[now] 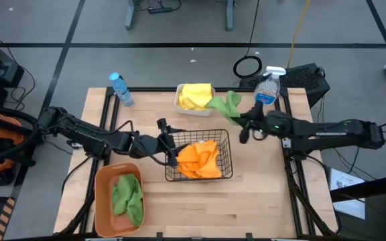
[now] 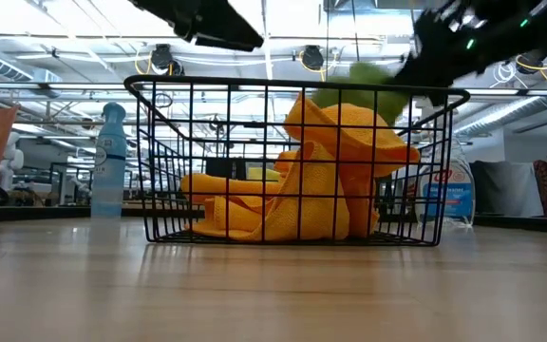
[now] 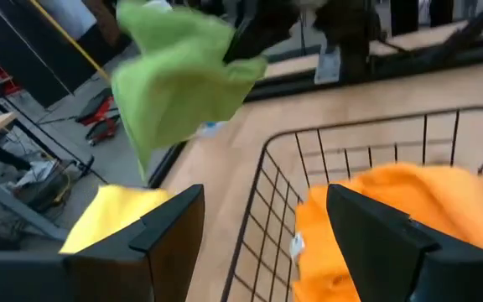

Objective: Sort microfiber towel by color & place in baskets
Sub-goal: Put the green microfiber cloth into the orange bin

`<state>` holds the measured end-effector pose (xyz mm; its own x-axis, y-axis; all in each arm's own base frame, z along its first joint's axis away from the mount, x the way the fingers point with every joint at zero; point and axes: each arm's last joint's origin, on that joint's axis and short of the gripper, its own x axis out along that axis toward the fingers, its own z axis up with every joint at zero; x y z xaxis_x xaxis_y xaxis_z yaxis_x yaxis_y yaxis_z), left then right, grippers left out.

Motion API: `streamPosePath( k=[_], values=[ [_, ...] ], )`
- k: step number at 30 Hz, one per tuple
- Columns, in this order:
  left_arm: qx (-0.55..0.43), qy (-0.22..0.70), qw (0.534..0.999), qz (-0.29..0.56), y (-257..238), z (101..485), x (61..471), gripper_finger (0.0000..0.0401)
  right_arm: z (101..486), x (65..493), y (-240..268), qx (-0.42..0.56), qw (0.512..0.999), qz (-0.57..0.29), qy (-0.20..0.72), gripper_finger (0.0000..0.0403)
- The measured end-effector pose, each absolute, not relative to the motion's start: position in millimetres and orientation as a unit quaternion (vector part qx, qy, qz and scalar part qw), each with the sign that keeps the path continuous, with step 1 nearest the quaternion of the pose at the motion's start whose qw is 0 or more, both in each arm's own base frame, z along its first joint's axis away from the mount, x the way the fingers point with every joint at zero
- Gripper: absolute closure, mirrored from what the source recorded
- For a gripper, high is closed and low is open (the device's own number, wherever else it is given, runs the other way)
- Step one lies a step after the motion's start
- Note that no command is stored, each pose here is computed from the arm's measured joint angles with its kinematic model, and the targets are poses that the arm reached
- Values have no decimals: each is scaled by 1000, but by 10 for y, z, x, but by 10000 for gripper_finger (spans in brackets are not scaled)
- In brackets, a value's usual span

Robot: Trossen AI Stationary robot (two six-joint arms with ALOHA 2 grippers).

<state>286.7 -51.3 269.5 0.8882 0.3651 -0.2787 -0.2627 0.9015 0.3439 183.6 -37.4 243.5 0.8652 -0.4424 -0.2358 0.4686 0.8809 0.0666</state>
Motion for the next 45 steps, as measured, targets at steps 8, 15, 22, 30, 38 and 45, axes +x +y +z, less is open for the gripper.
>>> streamPosePath(
  k=[8,15,22,30,38,45],
  values=[
    [150,92,983,45,-620,2752,3001,146,2719,1794,-5,71,989,-130,-9,394],
    [213,10,976,42,-686,2679,3219,146,2679,1940,310,64,996,-51,-20,394],
    [272,-30,961,40,-837,2589,3356,118,2501,2100,607,57,998,7,7,394],
    [281,-1,958,62,-867,2456,3478,28,2362,2208,812,29,999,40,11,394],
    [259,-6,966,5,-902,2485,3509,9,2347,2264,869,28,998,49,11,394],
    [267,13,963,-13,-935,2440,3656,11,2534,2421,950,14,997,76,-5,394]
  ],
)
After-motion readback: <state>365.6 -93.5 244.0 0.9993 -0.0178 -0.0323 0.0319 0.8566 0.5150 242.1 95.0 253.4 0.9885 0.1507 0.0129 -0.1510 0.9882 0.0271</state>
